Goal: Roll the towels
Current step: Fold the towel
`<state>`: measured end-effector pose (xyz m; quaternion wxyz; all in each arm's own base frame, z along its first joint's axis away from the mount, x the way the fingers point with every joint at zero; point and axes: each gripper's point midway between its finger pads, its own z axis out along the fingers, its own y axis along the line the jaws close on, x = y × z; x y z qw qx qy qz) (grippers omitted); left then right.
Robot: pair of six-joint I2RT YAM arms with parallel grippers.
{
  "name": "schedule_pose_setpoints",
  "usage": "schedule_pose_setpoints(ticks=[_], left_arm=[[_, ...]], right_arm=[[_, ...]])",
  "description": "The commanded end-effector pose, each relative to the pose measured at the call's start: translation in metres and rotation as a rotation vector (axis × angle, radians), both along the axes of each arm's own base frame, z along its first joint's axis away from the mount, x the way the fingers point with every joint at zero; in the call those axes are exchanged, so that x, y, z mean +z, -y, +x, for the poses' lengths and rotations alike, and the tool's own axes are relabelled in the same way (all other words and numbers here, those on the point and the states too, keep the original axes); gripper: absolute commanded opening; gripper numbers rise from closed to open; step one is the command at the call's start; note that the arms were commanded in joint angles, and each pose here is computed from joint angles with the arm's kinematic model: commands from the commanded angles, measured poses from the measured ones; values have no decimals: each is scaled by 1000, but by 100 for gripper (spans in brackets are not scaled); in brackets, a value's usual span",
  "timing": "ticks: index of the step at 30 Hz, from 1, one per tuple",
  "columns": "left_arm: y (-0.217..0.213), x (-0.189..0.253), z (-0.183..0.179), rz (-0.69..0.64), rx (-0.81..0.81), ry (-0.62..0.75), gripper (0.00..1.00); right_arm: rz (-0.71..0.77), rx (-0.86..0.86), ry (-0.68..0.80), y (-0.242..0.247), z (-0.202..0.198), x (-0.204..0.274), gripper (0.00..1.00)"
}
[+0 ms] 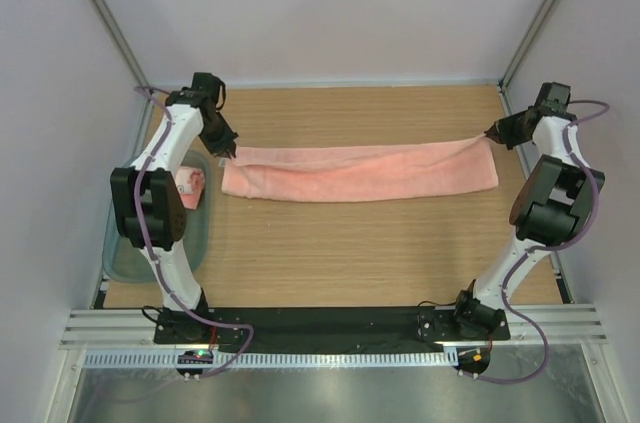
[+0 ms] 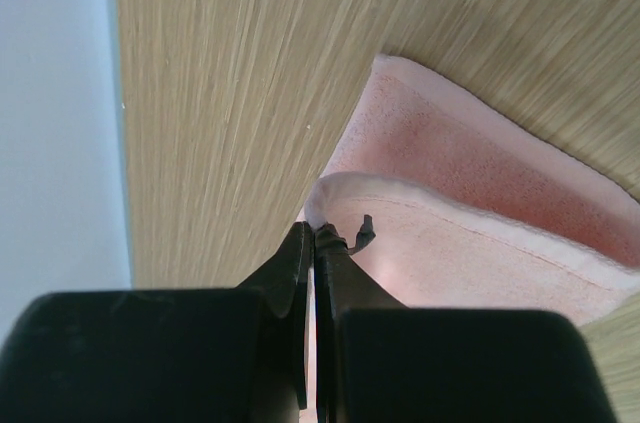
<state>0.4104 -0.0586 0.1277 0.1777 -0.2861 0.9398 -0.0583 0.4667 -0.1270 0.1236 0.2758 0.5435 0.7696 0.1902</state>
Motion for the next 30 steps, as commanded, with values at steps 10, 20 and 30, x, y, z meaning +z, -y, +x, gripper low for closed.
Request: schedule_pose_setpoints(ticks=[10,20,30], left_arm=[[-9,-23,36,20,21,-32,0],[-15,13,40,35,60,43,84],[26,49,0,134,-57,115,81]], right_arm=[[-15,20,7,3,38,-18,1],[-166,108,76,-2,36,23,85],[-219,388,161,-106,-34,54,48]])
